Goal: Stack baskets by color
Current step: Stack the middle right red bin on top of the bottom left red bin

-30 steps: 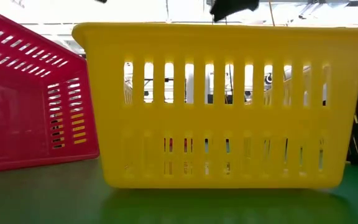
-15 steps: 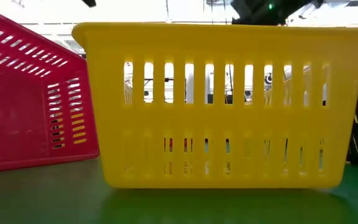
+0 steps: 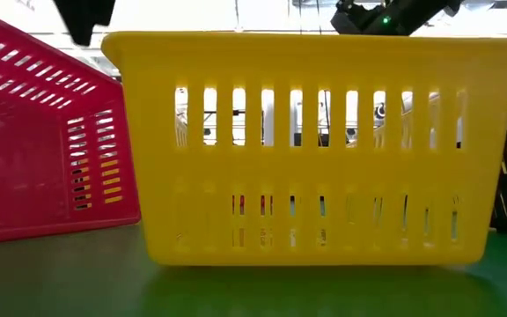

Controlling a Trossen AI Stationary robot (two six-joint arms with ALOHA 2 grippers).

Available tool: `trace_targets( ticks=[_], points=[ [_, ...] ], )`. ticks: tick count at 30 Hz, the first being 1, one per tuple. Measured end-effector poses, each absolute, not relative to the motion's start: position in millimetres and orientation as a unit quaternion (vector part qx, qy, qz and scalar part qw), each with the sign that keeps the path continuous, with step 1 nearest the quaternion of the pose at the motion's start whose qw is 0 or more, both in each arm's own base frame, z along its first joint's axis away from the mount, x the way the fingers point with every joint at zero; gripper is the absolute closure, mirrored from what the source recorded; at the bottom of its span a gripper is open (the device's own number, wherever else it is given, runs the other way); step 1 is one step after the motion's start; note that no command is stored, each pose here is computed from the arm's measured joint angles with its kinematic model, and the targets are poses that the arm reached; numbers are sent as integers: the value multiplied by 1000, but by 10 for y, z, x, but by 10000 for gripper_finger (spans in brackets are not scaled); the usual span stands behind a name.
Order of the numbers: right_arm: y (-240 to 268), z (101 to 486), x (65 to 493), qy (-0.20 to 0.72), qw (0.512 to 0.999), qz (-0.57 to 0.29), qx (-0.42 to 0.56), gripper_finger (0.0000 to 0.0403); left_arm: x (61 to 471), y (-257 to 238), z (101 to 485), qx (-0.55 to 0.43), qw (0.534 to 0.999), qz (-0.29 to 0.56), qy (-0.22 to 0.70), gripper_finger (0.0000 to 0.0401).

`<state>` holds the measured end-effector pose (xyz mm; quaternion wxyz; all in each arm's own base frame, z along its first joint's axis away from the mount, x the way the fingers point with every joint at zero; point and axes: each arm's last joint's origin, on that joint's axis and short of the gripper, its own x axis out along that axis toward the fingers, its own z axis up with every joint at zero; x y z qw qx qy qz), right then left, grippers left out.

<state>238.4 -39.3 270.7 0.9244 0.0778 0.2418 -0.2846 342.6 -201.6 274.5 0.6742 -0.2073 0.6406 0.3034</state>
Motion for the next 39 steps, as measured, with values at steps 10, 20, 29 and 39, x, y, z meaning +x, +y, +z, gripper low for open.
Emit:
trace_targets(
  ticks=[10, 20, 29, 39],
  points=[
    [-266, 2663, 2371, 269, 924, -263, 71, 250, 3466, -2030, 2611, -246, 644, 350, 635, 149],
    [-250, 2664, 2374, 269, 925, -260, 70, 250, 3412, -1861, 2243, -219, 587, 397, 670, 152],
    [-251, 2669, 2377, 267, 926, -259, 66, 250, 3502, -1708, 2261, -211, 590, 375, 683, 334],
    [-250, 2650, 2364, 279, 923, -259, 63, 250, 3558, -1587, 2628, -237, 625, 326, 668, 395]
  ],
)
